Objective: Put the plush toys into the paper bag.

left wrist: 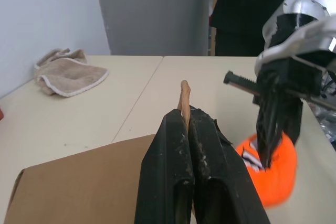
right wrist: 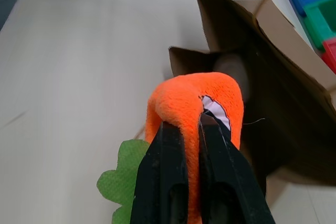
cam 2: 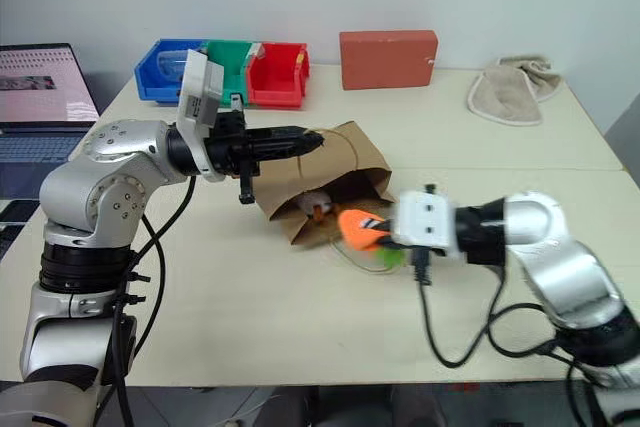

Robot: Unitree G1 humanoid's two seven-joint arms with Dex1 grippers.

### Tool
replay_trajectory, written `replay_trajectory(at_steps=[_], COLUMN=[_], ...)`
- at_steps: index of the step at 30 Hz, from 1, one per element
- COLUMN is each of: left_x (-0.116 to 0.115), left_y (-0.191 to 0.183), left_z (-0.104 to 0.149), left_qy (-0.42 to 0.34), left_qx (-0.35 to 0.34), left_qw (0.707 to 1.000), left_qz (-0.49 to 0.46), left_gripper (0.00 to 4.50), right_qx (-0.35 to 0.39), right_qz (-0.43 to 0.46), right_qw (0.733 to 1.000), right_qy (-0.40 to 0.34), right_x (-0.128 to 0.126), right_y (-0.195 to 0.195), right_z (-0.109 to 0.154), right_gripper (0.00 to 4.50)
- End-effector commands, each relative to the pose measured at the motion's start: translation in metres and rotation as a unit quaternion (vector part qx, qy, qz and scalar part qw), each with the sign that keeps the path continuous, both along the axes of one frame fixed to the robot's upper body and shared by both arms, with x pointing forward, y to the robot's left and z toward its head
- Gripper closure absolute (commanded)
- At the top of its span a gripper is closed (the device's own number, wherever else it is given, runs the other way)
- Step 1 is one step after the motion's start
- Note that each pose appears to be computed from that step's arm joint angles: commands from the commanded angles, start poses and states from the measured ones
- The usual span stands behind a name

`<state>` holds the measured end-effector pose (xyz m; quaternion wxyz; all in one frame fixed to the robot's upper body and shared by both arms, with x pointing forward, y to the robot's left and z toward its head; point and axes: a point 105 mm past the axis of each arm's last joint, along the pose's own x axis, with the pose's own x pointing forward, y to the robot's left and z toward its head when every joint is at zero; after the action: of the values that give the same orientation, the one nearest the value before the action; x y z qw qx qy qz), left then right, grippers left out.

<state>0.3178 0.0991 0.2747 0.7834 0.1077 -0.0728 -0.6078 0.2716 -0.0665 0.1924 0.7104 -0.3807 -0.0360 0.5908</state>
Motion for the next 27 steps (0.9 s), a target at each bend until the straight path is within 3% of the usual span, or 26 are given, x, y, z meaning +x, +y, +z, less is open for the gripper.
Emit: replay_trajectory(at_steps=[1,5,14,21,27], left_x=[-0.006,-0.007,-0.005,-0.005,-0.003], left_y=[-0.001,0.001,0.004,0.004,0.003], left_z=[0.013,0.016,0.023,0.021,0.022], left_qy=[-0.032,-0.034,-0.041,-0.040,-0.041], left_qx=[0.003,0.003,-0.002,0.002,0.000], left_qw=[0.999,0.999,0.999,0.999,0.999], left_qz=[-0.009,-0.009,-0.003,-0.004,-0.003], left_gripper=[4.50,4.50,4.50,4.50,4.50], right_qx=[-0.002,-0.043,-0.054,-0.041,-0.020], right_qz=[-0.020,-0.060,-0.118,-0.152,-0.162], right_qw=[0.998,0.988,0.974,0.973,0.970], right_qy=[-0.064,-0.136,-0.187,-0.170,-0.182], right_x=[0.022,0.053,0.081,0.091,0.093], right_y=[0.027,0.039,0.042,0.041,0.042], right_z=[0.003,0.001,-0.006,-0.014,-0.008], right_gripper=[4.49,4.49,4.49,4.49,2.49])
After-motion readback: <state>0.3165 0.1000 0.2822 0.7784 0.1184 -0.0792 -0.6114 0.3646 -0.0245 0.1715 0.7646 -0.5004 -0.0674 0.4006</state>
